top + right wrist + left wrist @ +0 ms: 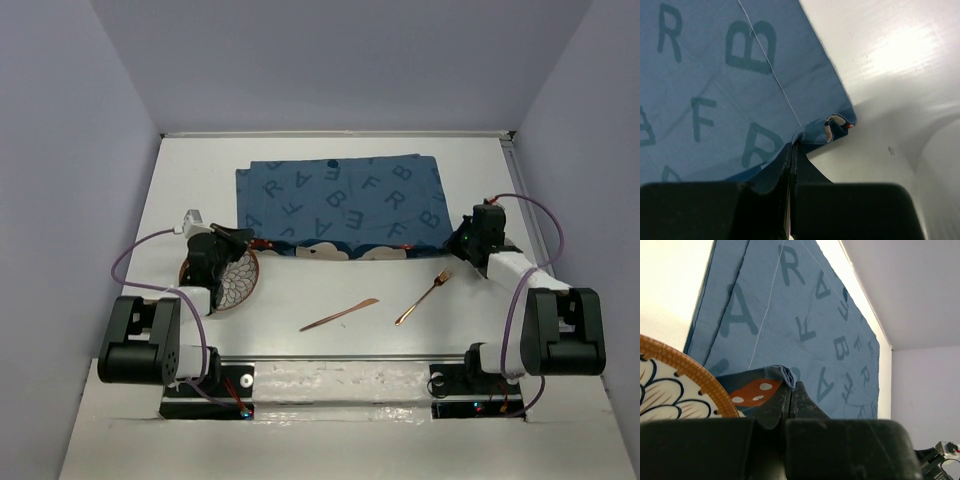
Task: Set the dinner table for one person
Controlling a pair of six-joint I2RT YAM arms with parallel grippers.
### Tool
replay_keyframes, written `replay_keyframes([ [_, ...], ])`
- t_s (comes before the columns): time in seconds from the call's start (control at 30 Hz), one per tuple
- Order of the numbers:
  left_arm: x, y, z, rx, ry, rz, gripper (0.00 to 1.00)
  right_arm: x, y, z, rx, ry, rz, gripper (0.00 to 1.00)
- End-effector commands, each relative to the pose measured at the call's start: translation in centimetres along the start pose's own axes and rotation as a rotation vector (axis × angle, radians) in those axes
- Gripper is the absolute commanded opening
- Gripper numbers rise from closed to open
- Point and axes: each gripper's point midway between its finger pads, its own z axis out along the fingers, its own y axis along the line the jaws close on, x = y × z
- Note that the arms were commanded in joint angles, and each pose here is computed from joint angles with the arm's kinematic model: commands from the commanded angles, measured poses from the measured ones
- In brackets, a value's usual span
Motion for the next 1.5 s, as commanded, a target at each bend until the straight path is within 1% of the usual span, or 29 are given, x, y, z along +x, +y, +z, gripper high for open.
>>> replay_keyframes([
  [0.0, -1.2, -1.8, -1.4, 0.090, -0.060, 0.040, 0.00, -1.4, -0.1, -1.1, -0.014, -0.082, 0.035, 0.00],
  [0.13, -1.1, -2.3, -2.2, 0.116, -0.062, 0.044, 0.00, -0.7, -0.2, -1.4, -0.023, -0.067, 0.034, 0.00],
  [0.17, -1.0, -2.2, -2.4, 0.118, -0.059, 0.042, 0.04, -0.3, 0.2, -1.5, -0.048, -0.048, 0.030, 0.02],
  [0.2, -1.2, -2.6, -2.7, 0.131, -0.066, 0.043, 0.19, -0.2, 0.3, -1.5, -0.053, -0.043, 0.028, 0.12],
  [0.3, -1.5, -3.0, -3.2, 0.140, -0.075, 0.042, 0.44, -0.2, 0.8, -1.8, -0.082, -0.037, 0.009, 0.30],
  [0.33, -2.0, -3.9, -3.7, 0.164, -0.094, 0.046, 0.58, -0.2, 1.2, -2.1, -0.104, -0.029, 0.003, 0.37],
  [0.37, -2.7, -5.0, -4.2, 0.186, -0.116, 0.047, 0.66, 0.1, 1.2, -2.4, -0.106, -0.017, -0.001, 0.42],
  [0.43, -3.7, -6.2, -4.8, 0.208, -0.142, 0.054, 0.71, 0.0, 1.3, -2.9, -0.116, -0.022, -0.008, 0.45],
  [0.47, -4.7, -7.3, -5.1, 0.225, -0.173, 0.066, 0.73, -0.1, 1.6, -3.5, -0.131, -0.027, -0.014, 0.47],
  [0.5, -4.9, -7.6, -5.3, 0.219, -0.176, 0.071, 0.75, -0.2, 1.7, -3.9, -0.136, -0.030, -0.022, 0.48],
  [0.53, -6.3, -9.5, -6.3, 0.262, -0.219, 0.083, 0.80, 0.0, 2.3, -4.5, -0.159, -0.026, -0.034, 0.49],
  [0.57, -6.7, -9.7, -6.6, 0.251, -0.231, 0.097, 0.83, 0.0, 2.4, -4.8, -0.169, -0.028, -0.043, 0.49],
  [0.63, -8.2, -11.6, -7.8, 0.281, -0.277, 0.127, 0.85, 0.4, 3.7, -5.8, -0.205, -0.017, -0.075, 0.52],
  [0.73, -9.6, -13.7, -9.5, 0.316, -0.322, 0.167, 0.86, 1.4, 5.5, -6.9, -0.239, -0.006, -0.118, 0.53],
  [0.77, -10.1, -14.6, -10.0, 0.326, -0.331, 0.180, 0.86, 2.6, 7.6, -7.8, -0.297, 0.008, -0.157, 0.54],
  [0.83, -11.1, -16.4, -11.3, 0.359, -0.359, 0.221, 0.86, 3.8, 10.4, -8.8, -0.367, 0.011, -0.163, 0.54],
  [0.87, -11.0, -16.8, -11.5, 0.360, -0.343, 0.238, 0.86, 5.9, 13.2, -10.1, -0.446, 0.041, -0.204, 0.55],
  [0.93, -11.4, -17.9, -12.0, 0.373, -0.346, 0.285, 0.87, 7.6, 16.7, -11.0, -0.528, 0.060, -0.193, 0.55],
  [0.97, -11.7, -19.1, -12.6, 0.387, -0.339, 0.310, 0.87, 10.0, 18.9, -12.2, -0.581, 0.098, -0.228, 0.55],
  [1.0, -11.9, -19.4, -12.6, 0.378, -0.338, 0.360, 0.88, 10.0, 21.2, -12.0, -0.596, 0.063, -0.200, 0.56],
  [1.07, -12.5, -20.9, -13.6, 0.376, -0.328, 0.418, 0.89, 11.9, 24.1, -12.6, -0.634, 0.070, -0.211, 0.56],
  [1.1, -12.4, -21.4, -13.9, 0.379, -0.321, 0.443, 0.91, 14.0, 25.9, -13.8, -0.675, 0.099, -0.218, 0.56],
  [1.17, -12.6, -22.1, -14.9, 0.370, -0.317, 0.508, 0.92, 15.7, 29.3, -13.5, -0.702, 0.090, -0.201, 0.57],
  [1.2, -12.5, -22.3, -15.2, 0.369, -0.315, 0.531, 0.92, 16.8, 30.5, -13.7, -0.719, 0.113, -0.175, 0.57],
  [1.23, -12.5, -22.8, -16.0, 0.372, -0.329, 0.572, 0.93, 19.0, 32.6, -13.9, -0.762, 0.142, -0.175, 0.57],
  [1.33, -11.9, -22.4, -16.8, 0.349, -0.317, 0.626, 0.95, 22.1, 35.7, -14.2, -0.809, 0.193, -0.143, 0.58],
  [1.4, -11.2, -21.4, -16.8, 0.329, -0.315, 0.658, 0.95, 25.5, 38.1, -14.5, -0.831, 0.238, -0.161, 0.58],
  [1.43, -11.5, -21.4, -17.0, 0.324, -0.331, 0.661, 0.96, 25.9, 38.7, -14.0, -0.828, 0.243, -0.156, 0.58],
  [1.47, -10.7, -20.8, -16.7, 0.319, -0.314, 0.667, 0.96, 26.5, 39.2, -13.6, -0.822, 0.259, -0.156, 0.58],
])
